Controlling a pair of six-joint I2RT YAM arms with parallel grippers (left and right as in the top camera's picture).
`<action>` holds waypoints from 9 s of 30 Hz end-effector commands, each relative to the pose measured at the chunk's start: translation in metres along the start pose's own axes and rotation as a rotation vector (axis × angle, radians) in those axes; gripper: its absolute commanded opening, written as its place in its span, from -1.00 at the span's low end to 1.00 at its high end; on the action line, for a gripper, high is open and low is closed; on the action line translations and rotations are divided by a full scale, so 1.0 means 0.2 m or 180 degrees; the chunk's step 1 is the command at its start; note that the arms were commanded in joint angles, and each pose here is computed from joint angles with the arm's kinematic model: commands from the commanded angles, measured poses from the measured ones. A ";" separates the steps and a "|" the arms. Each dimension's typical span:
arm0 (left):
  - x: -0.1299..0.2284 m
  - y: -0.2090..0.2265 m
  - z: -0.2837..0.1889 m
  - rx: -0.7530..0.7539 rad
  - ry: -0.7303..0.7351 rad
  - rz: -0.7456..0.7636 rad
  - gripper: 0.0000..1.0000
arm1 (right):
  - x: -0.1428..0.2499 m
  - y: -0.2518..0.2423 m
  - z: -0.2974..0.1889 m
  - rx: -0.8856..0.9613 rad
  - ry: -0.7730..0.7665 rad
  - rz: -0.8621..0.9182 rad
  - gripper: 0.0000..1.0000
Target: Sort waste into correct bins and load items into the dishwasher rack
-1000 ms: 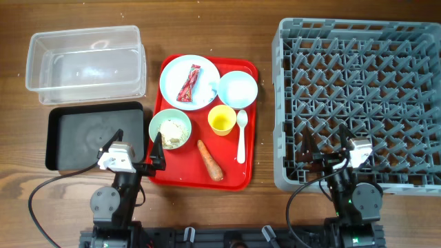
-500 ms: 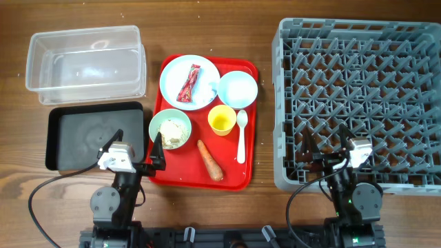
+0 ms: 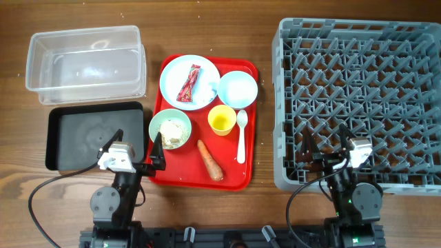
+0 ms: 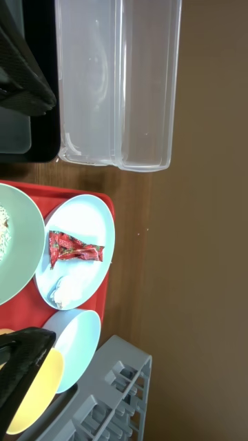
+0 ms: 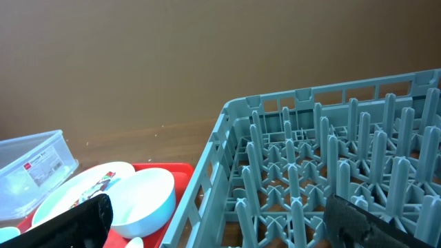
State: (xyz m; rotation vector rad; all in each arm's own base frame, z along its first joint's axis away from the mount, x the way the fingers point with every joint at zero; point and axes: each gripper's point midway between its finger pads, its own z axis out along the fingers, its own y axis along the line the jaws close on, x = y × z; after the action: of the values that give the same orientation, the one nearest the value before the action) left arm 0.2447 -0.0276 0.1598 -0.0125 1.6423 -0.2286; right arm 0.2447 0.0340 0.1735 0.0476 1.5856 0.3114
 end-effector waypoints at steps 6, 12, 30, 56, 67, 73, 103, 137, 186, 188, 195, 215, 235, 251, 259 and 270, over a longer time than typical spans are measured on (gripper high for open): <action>0.01 0.00 0.00 0.0028 0.0026 0.0058 1.00 | -0.01 0.00 0.00 -0.0019 -0.0023 -0.0059 0.99; 0.01 0.00 0.00 0.0028 0.0025 0.0059 1.00 | -0.01 0.00 0.00 -0.0019 -0.0023 -0.0059 1.00; 0.01 0.00 0.00 0.0031 0.0016 0.0047 1.00 | -0.02 0.01 0.00 -0.0039 -0.0040 0.0120 1.00; -0.23 -0.03 0.20 -0.0239 0.1724 -0.0304 1.00 | -0.23 0.08 0.10 0.0083 0.1464 -0.0280 0.99; -0.19 -0.05 0.21 -0.0381 0.3144 -0.0512 1.00 | -0.09 0.05 0.16 0.0244 0.2662 -0.0081 1.00; -0.34 -0.13 0.45 0.0006 0.2501 -0.0533 1.00 | -0.08 0.04 0.16 0.0262 0.2693 -0.0081 1.00; 0.69 -0.28 1.08 0.0180 0.3163 -0.0151 0.68 | -0.08 0.04 0.16 0.0263 0.2700 -0.0080 1.00; -0.28 0.18 1.07 -0.1104 0.1669 0.0100 -0.92 | -0.07 0.04 0.15 0.0266 0.2719 -0.0075 0.99; 0.77 -0.54 1.03 0.0458 0.3317 0.0088 -0.11 | -0.07 0.04 0.15 0.0266 0.2724 -0.0075 0.99; 0.77 -0.54 1.03 0.0460 0.3306 0.0088 -0.30 | -0.07 0.04 0.15 0.0267 0.2725 -0.0075 1.00; 0.68 -0.45 1.06 0.0131 0.3136 0.0268 -0.86 | -0.07 0.04 0.15 0.0268 0.2734 -0.0073 0.99; -0.17 0.48 1.08 -0.1217 0.1847 -0.0116 -0.03 | -0.07 0.04 0.15 0.0270 0.2739 -0.0071 1.00; 0.03 0.09 0.90 0.0031 0.2691 -0.0758 0.27 | -0.07 0.04 0.15 0.0270 0.2743 -0.0072 0.99; 0.32 -0.63 0.57 0.0932 0.3740 -0.0249 0.28 | -0.06 0.04 0.15 0.0269 0.2747 -0.0073 0.99; 0.53 -0.66 0.55 0.0764 0.4022 0.0109 0.22 | -0.07 0.04 0.15 0.0268 0.2743 -0.0073 1.00; 0.61 -0.67 0.52 0.0661 0.4221 -0.0018 -0.92 | -0.06 0.04 0.15 0.0270 0.2746 -0.0072 0.99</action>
State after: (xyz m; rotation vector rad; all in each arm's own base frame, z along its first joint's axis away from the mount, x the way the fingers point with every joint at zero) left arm 0.3234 -0.1928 0.0543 0.3905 2.8973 -0.4670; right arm 0.2697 0.0429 0.1796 -0.0281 2.4734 0.2462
